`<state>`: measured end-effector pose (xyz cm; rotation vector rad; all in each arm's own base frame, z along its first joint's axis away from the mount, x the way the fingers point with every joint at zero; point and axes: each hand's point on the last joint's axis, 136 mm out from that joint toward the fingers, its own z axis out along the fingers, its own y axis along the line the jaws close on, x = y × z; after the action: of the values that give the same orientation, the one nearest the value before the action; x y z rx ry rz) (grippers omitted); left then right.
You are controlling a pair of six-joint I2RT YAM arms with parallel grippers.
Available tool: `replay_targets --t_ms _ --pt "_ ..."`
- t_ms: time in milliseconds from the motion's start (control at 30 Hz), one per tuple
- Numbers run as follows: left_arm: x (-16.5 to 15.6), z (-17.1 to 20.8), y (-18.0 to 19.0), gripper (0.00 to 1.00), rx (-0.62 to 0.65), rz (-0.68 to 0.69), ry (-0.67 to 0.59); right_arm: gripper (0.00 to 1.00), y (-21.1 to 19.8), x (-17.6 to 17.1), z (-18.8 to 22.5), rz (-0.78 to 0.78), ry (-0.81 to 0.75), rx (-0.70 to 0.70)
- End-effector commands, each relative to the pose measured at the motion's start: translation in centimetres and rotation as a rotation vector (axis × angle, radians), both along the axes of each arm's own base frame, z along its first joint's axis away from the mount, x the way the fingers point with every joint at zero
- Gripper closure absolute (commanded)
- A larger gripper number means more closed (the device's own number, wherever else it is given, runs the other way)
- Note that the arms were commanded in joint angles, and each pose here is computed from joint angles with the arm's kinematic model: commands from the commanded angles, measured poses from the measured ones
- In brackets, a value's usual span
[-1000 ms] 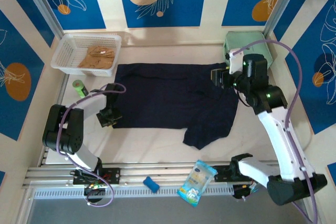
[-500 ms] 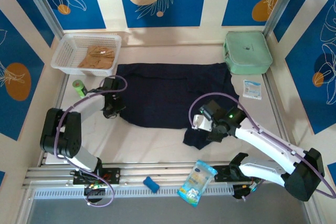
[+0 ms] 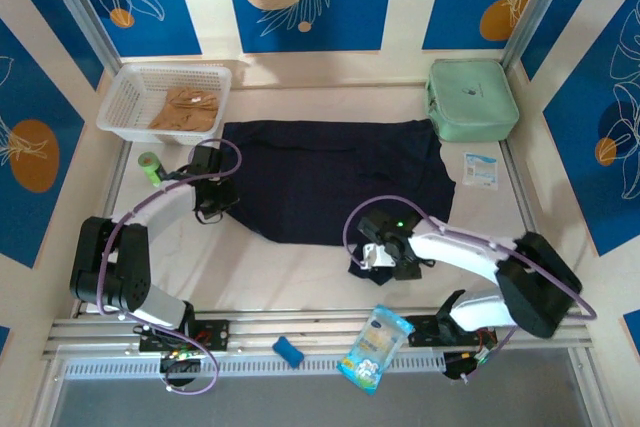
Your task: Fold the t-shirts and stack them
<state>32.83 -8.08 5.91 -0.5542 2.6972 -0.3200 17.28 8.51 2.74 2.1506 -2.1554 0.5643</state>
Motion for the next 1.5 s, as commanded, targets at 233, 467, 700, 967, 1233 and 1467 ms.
replay_targets --t_ms 233,467,700,967,1233,1467 --pt "-0.5 0.5 -0.1 1.00 0.005 -0.034 -0.011 0.66 2.0 2.8 -1.3 -0.022 -0.046 -0.033" --pt "-0.6 0.8 -0.1 1.00 0.005 -0.041 -0.009 1.00 1.4 4.7 2.0 -0.026 -0.050 -0.048" --pt "-1.0 0.8 0.2 1.00 0.028 -0.046 0.007 1.00 2.7 6.9 3.2 -0.051 0.029 0.054" --pt "-1.2 0.7 0.3 1.00 0.037 -0.047 0.028 0.98 3.5 14.2 3.0 -0.056 -0.003 0.126" --pt "-1.5 1.5 0.9 1.00 0.067 -0.045 0.029 0.72 3.7 21.3 3.8 -0.111 -0.097 0.181" --pt "-1.8 1.6 1.0 1.00 0.069 -0.039 0.034 0.64 3.0 24.0 4.6 -0.329 -0.187 0.233"
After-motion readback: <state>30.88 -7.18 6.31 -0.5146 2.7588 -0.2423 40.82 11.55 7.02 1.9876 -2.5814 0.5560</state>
